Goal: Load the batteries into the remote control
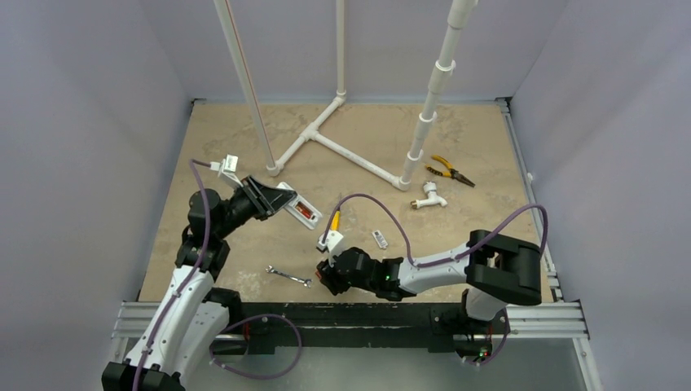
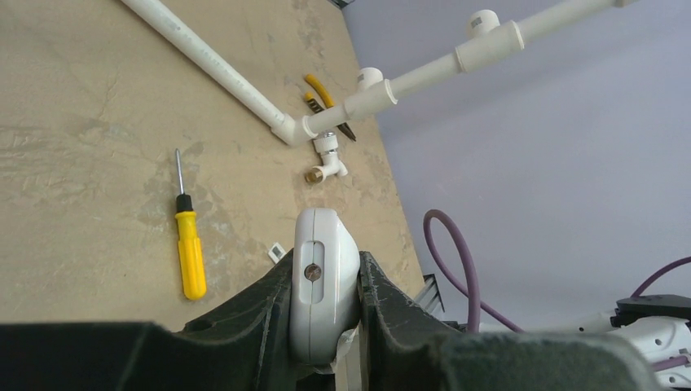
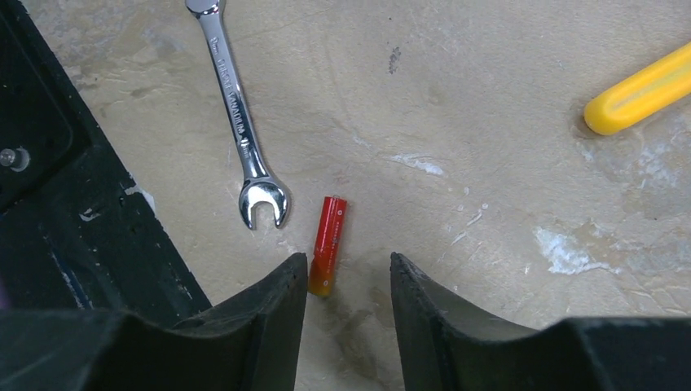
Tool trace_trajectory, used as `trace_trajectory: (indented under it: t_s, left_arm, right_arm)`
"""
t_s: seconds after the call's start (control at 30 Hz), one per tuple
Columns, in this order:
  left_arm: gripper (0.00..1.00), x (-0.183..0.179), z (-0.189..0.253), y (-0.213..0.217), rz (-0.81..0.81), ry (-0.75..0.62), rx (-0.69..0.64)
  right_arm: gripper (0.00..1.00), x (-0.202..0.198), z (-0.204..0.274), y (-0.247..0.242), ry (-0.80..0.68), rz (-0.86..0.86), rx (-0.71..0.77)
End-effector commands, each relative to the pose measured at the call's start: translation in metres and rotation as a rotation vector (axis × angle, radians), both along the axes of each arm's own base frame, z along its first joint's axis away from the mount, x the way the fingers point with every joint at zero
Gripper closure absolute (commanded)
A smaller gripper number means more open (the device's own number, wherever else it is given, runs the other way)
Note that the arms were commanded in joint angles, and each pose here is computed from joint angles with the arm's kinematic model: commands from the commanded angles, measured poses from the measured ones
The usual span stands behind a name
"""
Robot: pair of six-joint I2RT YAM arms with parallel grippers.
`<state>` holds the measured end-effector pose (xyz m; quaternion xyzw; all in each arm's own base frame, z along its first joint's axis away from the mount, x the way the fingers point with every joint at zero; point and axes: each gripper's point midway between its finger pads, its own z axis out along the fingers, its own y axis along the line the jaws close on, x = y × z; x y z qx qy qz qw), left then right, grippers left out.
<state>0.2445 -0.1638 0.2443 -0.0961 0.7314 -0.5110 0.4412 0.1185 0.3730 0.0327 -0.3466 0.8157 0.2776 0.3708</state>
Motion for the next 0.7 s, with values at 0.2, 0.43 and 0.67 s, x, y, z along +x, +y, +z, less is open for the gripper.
trace_trajectory:
  t_s: [0.2,0.43,0.67]
  left_arm:
    - [1.00,0.008,0.011,0.014,0.059,-0.038,0.039]
    - [1.00,0.011,0.008,0.017,0.072,-0.034,0.050]
    - [1.00,0.012,0.004,0.020,0.080,-0.027,0.061]
  right_arm:
    - [0.65,-0.001,0.006,0.018,-0.040,0.011,-0.001]
    - [0.71,-0.008,-0.007,0.014,-0.069,0.046,-0.078]
    - [0.72,-0.007,-0.014,-0.005,-0.100,0.031,-0.138]
